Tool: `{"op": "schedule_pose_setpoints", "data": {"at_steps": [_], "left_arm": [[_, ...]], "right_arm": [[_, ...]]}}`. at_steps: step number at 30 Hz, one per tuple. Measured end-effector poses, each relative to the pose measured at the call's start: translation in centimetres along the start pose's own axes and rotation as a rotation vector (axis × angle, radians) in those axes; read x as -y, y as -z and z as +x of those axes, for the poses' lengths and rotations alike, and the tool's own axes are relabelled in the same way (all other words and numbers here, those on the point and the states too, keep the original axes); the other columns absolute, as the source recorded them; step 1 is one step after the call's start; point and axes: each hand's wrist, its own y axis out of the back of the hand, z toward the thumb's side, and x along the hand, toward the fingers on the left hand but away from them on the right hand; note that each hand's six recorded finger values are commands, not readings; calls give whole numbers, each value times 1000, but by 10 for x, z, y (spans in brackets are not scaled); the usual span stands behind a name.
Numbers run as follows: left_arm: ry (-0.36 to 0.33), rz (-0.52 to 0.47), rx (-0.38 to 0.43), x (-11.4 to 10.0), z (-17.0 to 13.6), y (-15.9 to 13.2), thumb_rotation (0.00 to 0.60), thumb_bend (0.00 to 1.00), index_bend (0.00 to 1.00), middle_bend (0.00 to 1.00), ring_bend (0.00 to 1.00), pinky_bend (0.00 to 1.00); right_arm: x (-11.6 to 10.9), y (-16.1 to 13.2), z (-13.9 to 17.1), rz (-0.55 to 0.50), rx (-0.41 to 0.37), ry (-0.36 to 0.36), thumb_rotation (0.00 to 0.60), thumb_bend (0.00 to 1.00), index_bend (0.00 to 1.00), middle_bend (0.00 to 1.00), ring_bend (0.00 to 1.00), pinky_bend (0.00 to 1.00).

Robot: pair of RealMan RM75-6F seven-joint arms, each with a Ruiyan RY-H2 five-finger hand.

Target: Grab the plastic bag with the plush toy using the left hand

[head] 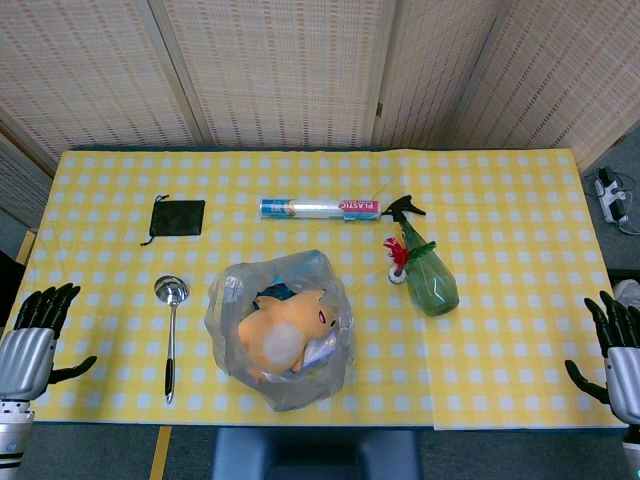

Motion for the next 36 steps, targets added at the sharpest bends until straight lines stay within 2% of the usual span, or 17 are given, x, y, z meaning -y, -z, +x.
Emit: {"op": "schedule_pose_setpoints", "data": {"at_steps": [10, 16, 19, 26, 30, 36], "left_arm": [[10, -12, 26, 3, 3, -5, 600, 107, 80, 104, 68, 1], [18, -101, 86, 4, 5, -15, 600, 106, 17, 81, 66, 3], [48, -195, 136, 3, 7, -22, 600, 105, 0, 70, 59, 5], [150, -526, 308, -11, 9, -46, 600, 104, 0, 49, 39, 12], [237, -709, 435, -24, 10, -67, 600, 103, 0, 30, 31, 15], [371, -887, 607, -40, 14, -103, 600, 98, 0, 30, 40, 27]], "right_arm": [[-2, 1, 3, -5, -3, 1, 600, 306, 0, 0, 0, 0], [-3, 0, 6, -12, -15, 1, 600, 306, 0, 0, 0, 0], [-1, 0, 5, -15, -19, -7, 600, 306, 0, 0, 0, 0], [3, -6, 4, -20, -51, -37, 600, 305, 0, 0, 0, 0], [3, -8, 6, -28, -64, -45, 600, 306, 0, 0, 0, 0], [5, -12, 10, -45, -99, -72, 600, 306, 0, 0, 0, 0]]}}
